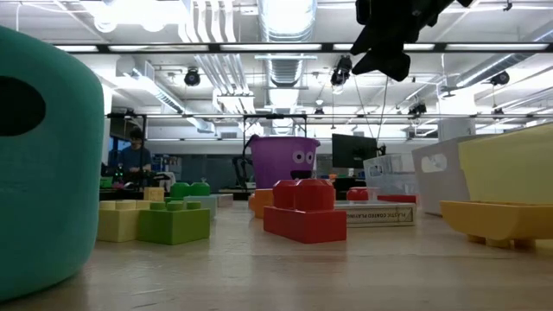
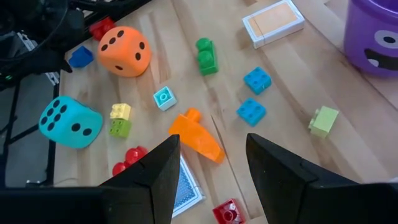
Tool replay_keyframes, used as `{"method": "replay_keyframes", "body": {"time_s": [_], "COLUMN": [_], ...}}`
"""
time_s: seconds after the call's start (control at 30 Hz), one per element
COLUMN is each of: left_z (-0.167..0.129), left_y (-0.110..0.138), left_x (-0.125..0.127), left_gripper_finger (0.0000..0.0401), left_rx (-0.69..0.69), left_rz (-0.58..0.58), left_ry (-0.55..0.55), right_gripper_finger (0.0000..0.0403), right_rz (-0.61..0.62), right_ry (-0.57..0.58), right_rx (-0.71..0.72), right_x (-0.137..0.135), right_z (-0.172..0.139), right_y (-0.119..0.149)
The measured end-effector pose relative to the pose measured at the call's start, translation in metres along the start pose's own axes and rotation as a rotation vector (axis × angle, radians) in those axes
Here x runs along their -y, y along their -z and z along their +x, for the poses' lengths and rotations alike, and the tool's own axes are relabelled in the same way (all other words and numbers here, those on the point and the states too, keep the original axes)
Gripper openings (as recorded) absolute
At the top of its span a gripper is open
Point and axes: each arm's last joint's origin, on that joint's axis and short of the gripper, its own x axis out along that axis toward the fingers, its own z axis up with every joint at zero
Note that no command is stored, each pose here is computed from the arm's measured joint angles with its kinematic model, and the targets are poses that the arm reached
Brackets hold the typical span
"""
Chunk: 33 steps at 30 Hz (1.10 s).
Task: Pick & Place Toys
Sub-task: Put the dark blue game piece into the transparent bin
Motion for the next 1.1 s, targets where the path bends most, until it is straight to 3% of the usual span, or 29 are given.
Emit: {"method": "replay_keyframes", "body": {"time_s": [0.53, 1.1], "left_z": [0.017, 0.017], "left_y": [-0.008, -0.009], "left_x": [-0.006, -0.006], "left_gripper_finger": [0.0357, 0.0171], "left_rx": [-0.007, 0.017], "left_rz": [0.006, 0.022], "left_ry": [0.036, 0.051], "right_gripper_finger": [0.0179, 0.0179], "right_rz": [-0.012, -0.004], "right_ry": [-0.011, -0.011], "right_rx": [0.024, 0.024], "right_x": [-0.001, -0.001], "right_z": [0.000, 0.000], "right_y": [-0.002, -0.002]}}
